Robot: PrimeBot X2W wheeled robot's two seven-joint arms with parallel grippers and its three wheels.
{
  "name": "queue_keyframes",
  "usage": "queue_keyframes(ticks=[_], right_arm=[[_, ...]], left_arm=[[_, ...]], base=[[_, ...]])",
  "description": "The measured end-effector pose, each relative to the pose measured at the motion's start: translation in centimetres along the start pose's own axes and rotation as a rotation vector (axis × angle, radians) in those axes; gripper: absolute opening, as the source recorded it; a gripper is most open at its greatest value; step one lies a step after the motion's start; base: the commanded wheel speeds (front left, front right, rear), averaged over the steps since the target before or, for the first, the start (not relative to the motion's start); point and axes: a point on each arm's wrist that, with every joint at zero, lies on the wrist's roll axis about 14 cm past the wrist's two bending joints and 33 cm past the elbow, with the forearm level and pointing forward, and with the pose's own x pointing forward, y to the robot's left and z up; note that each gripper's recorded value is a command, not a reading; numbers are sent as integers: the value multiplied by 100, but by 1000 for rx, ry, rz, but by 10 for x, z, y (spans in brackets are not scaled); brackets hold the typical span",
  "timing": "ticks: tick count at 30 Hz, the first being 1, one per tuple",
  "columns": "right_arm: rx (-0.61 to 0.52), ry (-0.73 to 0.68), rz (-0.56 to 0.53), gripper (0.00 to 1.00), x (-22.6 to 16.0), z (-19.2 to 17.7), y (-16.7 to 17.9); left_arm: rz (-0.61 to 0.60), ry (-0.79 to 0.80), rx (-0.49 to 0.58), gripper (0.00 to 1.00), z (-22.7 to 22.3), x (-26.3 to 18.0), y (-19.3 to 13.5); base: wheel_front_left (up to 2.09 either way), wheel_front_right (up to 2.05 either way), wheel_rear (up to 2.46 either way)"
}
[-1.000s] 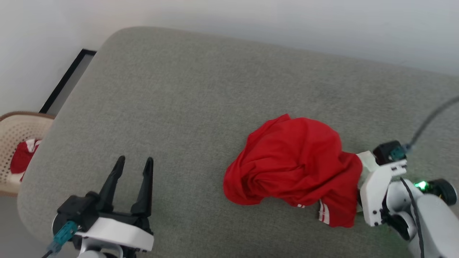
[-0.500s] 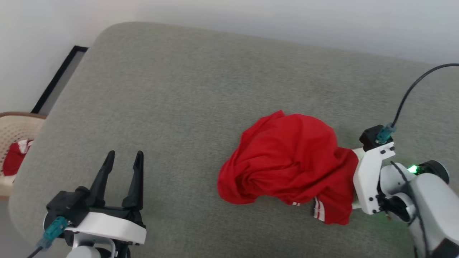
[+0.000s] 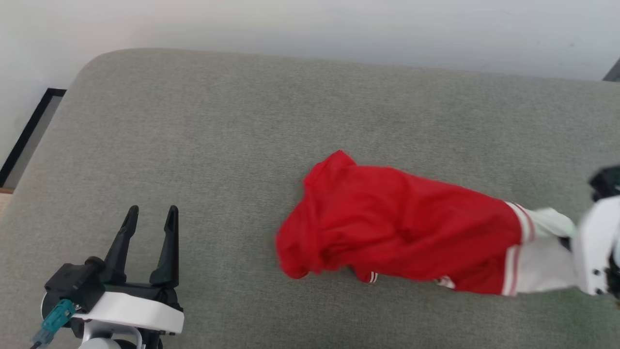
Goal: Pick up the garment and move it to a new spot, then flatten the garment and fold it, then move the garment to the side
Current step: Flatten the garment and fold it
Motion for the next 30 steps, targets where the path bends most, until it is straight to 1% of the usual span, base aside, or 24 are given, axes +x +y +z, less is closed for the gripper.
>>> queue_keyframes(ticks=[4, 9, 11, 12, 17, 20, 23, 27, 30], right_arm=[[82, 44, -56, 0, -5, -26, -20], [174, 50, -31, 0, 8, -45, -12], [173, 44, -30, 75, 15, -50, -9], [192, 44, -27, 100, 18, -52, -9], [201, 20, -19, 100, 23, -52, -3], [200, -29, -28, 100, 18, -44, -6], [204, -111, -43, 100, 7, -32, -11], [205, -279, -64, 100, -13, -7, -15], [206, -397, -101, 100, -31, 5, -21]], left_arm=[[-19, 14, -2, 100, -5, 3, -6], [-52, 43, 3, 100, -14, 7, -14], [-68, 51, 0, 100, -16, 10, -17], [-79, 59, 0, 100, -18, 10, -20], [-131, 112, -17, 100, -28, 12, -30], [-184, 150, -24, 100, -27, 19, -41], [-250, 209, -17, 100, -28, 24, -55], [-344, 287, 11, 100, -27, 31, -77], [-416, 329, 31, 100, -22, 37, -96]], base=[[0, 0, 0], [0, 0, 0], [0, 0, 0], [0, 0, 0], [0, 0, 0], [0, 0, 0], [0, 0, 0], [0, 0, 0], [0, 0, 0]])
